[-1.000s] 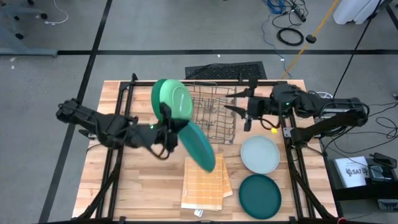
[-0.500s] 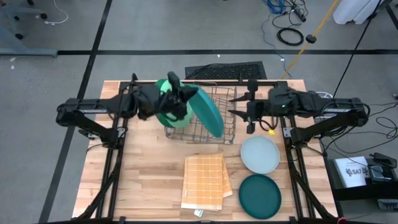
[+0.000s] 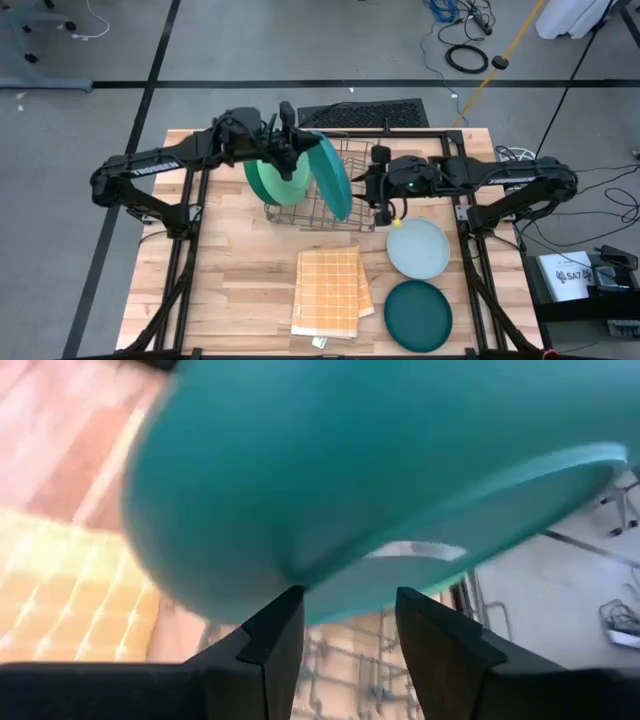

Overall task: Sort dishes
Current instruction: Put the blue plate in the dish rack

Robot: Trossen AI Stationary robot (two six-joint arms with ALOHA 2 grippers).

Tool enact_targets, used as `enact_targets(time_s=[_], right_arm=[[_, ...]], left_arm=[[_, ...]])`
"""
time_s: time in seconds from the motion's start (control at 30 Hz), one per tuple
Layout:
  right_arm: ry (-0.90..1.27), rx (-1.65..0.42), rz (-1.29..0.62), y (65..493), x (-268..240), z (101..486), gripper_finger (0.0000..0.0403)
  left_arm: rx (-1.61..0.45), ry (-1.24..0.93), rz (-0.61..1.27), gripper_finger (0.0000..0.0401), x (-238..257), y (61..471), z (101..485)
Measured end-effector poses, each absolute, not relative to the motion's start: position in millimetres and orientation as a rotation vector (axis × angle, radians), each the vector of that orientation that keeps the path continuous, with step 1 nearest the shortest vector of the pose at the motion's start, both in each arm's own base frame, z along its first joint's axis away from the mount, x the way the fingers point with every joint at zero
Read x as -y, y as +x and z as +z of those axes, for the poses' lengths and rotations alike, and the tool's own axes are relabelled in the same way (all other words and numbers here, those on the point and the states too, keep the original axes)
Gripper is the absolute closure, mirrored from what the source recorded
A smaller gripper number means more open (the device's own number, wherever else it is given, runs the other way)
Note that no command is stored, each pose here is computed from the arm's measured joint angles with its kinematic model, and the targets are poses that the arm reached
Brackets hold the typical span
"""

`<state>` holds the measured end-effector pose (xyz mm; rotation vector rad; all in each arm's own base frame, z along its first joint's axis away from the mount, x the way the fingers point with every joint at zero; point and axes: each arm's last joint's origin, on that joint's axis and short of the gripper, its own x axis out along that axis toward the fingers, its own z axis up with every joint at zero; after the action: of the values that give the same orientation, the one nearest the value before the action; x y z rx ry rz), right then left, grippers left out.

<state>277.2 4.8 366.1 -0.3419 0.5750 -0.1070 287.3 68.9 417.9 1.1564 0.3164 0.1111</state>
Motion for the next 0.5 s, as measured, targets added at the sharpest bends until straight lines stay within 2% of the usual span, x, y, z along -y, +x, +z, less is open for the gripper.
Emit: enact_targets(time_s=[0.27,0.5], right_arm=[[-0.314,-0.541,-0.140,307,-5,351,0.0250],[-0.337,-0.563,-0.215,336,-4,327,0.0250]], left_arm=[[-0.291,1.114,0.053,0.0396,-97,281,415],[-0.372,1.032,-0.024,0.0396,-122,296,387]])
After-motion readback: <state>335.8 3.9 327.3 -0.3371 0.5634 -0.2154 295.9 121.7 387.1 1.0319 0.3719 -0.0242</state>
